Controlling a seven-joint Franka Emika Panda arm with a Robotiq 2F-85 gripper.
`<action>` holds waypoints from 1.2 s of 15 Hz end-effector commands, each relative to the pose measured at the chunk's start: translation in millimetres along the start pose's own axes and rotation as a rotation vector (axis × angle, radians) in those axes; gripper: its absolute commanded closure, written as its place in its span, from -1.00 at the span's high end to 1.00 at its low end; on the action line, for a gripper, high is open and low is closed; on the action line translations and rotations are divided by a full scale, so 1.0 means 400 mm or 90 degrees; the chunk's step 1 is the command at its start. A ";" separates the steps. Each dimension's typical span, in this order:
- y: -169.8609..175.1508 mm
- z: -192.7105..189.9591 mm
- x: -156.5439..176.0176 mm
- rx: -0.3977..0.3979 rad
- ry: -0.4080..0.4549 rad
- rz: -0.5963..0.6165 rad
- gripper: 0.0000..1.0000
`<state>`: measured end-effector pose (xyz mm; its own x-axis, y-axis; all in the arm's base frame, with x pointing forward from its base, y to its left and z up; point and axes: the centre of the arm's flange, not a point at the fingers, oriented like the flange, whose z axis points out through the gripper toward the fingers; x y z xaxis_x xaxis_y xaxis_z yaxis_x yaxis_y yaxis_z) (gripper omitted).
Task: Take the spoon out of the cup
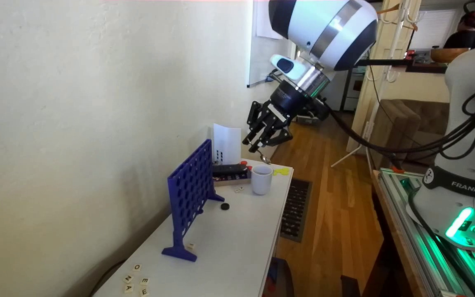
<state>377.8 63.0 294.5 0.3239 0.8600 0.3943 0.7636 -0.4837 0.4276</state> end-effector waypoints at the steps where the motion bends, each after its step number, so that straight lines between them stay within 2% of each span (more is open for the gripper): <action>1: -0.005 0.175 0.117 -0.013 -0.097 -0.083 -0.87; 4: 0.016 0.265 0.140 -0.024 -0.173 -0.146 -0.87; 7: 0.027 0.370 0.098 -0.009 -0.266 -0.172 -0.87; 11: -0.011 0.516 0.025 0.079 -0.373 -0.183 -0.87; 12: -0.061 0.382 -0.040 0.048 -0.319 -0.163 -0.46; 15: -0.104 0.462 -0.074 0.072 -0.359 -0.145 -0.46; 18: -0.100 0.472 -0.069 0.067 -0.362 -0.141 -0.46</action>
<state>443.8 89.5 113.0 0.3758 0.9043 -0.2023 0.8886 -0.2898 0.3556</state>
